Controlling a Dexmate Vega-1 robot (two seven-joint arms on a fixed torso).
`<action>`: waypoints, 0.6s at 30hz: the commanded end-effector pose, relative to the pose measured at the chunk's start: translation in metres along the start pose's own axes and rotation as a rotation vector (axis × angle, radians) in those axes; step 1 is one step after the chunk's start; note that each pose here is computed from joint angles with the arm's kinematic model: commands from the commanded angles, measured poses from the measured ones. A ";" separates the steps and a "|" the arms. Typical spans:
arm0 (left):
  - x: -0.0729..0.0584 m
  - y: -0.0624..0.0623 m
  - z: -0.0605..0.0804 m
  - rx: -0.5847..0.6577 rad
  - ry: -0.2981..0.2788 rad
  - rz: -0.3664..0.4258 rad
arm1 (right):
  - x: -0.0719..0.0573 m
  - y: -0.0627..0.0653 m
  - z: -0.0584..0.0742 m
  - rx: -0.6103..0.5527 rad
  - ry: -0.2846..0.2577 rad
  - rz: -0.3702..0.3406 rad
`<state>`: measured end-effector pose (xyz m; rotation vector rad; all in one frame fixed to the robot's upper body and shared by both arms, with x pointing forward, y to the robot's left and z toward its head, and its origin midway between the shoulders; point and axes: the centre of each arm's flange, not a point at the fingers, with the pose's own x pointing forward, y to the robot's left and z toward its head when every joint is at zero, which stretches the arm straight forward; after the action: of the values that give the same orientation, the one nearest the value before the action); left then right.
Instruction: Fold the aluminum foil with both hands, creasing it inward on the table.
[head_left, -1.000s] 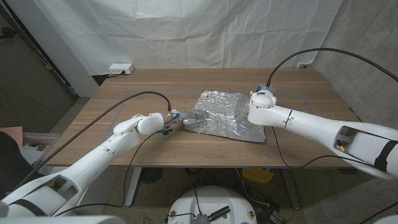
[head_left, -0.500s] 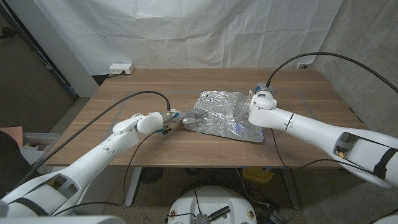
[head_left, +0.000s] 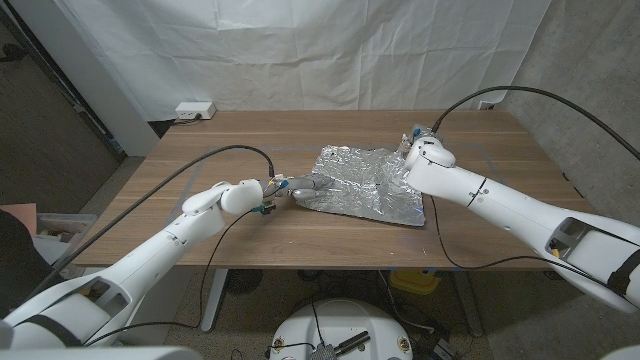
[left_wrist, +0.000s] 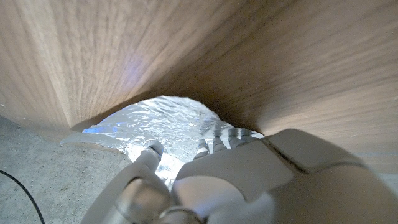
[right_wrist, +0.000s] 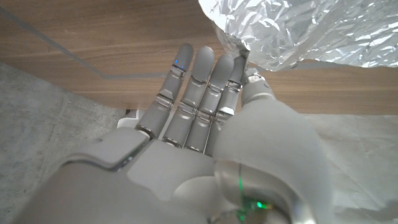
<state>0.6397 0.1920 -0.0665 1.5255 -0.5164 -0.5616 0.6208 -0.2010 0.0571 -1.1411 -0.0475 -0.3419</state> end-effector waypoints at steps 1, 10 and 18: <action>0.002 -0.002 0.000 -0.004 -0.001 0.000 | -0.011 -0.021 0.016 0.181 -0.068 0.043; 0.002 -0.001 -0.001 -0.005 -0.001 0.004 | -0.008 -0.025 0.028 0.347 -0.139 0.114; 0.000 -0.002 0.000 -0.007 0.005 0.009 | -0.001 -0.025 0.033 0.484 -0.182 0.191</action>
<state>0.6410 0.1915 -0.0676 1.5208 -0.5182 -0.5605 0.6122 -0.1832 0.0834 -0.8673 -0.1371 -0.1684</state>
